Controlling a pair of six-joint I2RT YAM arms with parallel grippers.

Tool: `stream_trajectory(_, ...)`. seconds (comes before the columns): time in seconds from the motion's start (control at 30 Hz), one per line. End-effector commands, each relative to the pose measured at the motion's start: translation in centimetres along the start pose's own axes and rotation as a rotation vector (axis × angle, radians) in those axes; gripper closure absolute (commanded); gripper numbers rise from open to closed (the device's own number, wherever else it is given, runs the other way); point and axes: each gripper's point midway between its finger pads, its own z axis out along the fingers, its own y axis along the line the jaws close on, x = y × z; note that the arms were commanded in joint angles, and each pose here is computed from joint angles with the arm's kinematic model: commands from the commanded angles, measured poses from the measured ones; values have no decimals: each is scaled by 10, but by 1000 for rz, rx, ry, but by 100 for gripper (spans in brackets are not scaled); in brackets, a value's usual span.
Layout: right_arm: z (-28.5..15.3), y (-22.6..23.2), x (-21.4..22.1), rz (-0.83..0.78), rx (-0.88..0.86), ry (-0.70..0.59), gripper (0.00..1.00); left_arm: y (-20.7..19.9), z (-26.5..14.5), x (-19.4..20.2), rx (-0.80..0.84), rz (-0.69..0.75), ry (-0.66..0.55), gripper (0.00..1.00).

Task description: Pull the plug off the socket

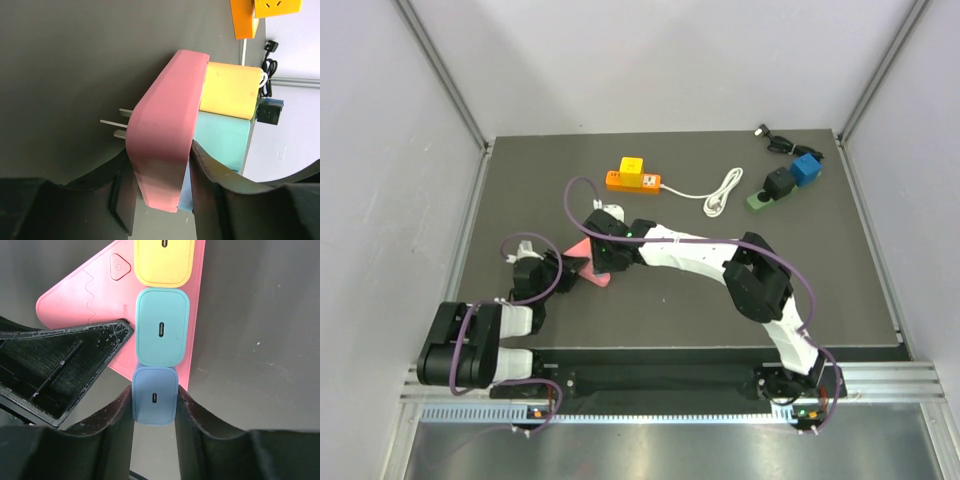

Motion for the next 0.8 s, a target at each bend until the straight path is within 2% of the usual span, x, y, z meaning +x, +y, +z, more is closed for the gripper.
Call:
stream_trajectory(0.0,-15,15,-13,16,-52,-35,63,15,-4,2,-49,39,-4,80)
stream_trajectory(0.03,-12,14,-12,23,-49,-31,58,15,-6,2,-48,51,-11,85)
stream_trajectory(0.07,-13,16,-14,31,-54,-37,55,18,-7,3,-55,52,-9,96)
stream_trajectory(0.13,-11,17,-14,52,-53,-43,52,22,-9,3,-64,62,-16,100)
stream_trajectory(0.2,-10,19,-15,68,-60,-54,46,27,-12,5,-73,64,-20,100)
stream_trajectory(0.3,-9,18,-16,81,-55,-61,46,32,-15,5,-80,64,-34,100)
stream_trajectory(0.6,-4,18,-8,86,-60,-50,55,48,-16,7,-116,78,-45,100)
stream_trajectory(0.77,-3,14,-8,81,-47,-62,62,41,-17,3,-77,99,-69,100)
